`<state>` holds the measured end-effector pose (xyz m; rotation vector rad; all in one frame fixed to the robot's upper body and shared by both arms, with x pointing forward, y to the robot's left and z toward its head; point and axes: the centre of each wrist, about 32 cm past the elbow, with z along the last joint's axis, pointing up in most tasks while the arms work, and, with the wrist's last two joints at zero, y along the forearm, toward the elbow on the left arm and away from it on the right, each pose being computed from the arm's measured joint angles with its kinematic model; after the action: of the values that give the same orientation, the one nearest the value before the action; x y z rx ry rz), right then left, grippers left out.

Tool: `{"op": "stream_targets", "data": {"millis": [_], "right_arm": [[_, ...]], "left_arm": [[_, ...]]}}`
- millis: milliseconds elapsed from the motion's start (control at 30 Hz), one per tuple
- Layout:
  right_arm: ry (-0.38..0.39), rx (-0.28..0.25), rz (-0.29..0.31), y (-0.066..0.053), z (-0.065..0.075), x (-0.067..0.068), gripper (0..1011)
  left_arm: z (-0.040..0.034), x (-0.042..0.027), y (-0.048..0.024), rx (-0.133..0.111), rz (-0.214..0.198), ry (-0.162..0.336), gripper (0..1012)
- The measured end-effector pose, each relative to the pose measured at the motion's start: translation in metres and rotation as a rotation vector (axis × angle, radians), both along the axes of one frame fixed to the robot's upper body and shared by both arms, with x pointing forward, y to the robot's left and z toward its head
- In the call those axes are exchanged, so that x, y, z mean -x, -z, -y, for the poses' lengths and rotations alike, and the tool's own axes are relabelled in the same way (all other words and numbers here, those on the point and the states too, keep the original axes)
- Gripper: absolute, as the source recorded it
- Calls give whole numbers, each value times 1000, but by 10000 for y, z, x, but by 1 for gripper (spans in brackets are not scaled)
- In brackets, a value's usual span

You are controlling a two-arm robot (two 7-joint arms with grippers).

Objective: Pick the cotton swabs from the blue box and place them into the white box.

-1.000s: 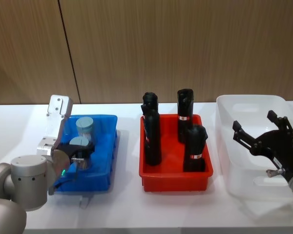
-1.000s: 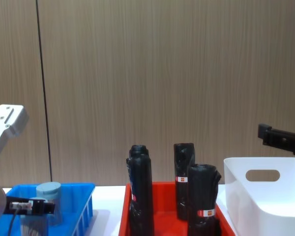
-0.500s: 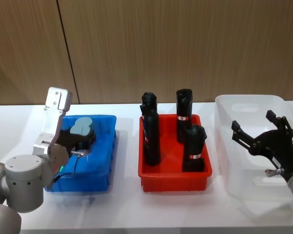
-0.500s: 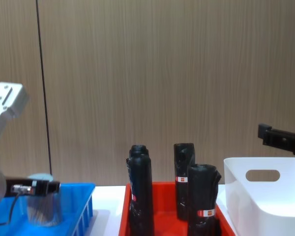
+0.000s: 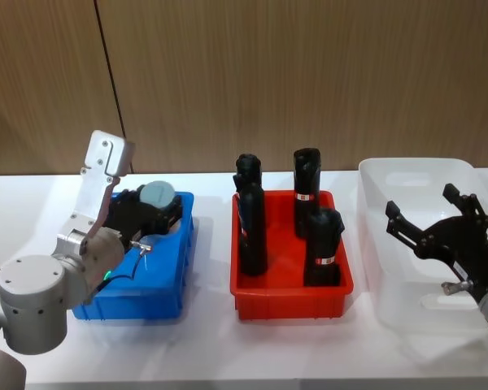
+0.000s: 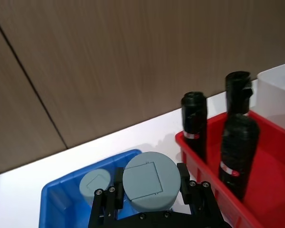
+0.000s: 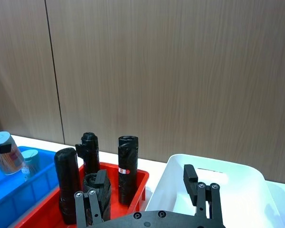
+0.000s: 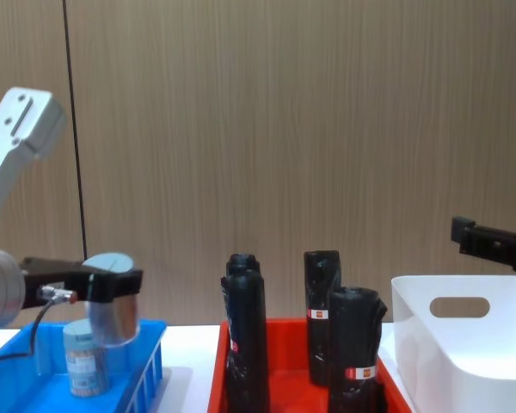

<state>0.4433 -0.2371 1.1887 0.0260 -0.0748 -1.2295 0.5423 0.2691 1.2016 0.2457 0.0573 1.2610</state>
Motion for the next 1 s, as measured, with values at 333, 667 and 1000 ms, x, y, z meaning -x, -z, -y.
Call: {"op": "stream_targets", "data": {"millis": [333, 667, 1000], "right_arm": [[0, 0, 0, 0, 0, 0, 1002], [0, 0, 0, 0, 0, 0, 1002], [0, 0, 0, 0, 0, 0, 1001]], "left_arm": [[13, 47, -95, 7, 45, 150, 670], [27, 31, -153, 37, 52, 312, 670], [57, -49, -150, 94, 47, 465, 670]]}}
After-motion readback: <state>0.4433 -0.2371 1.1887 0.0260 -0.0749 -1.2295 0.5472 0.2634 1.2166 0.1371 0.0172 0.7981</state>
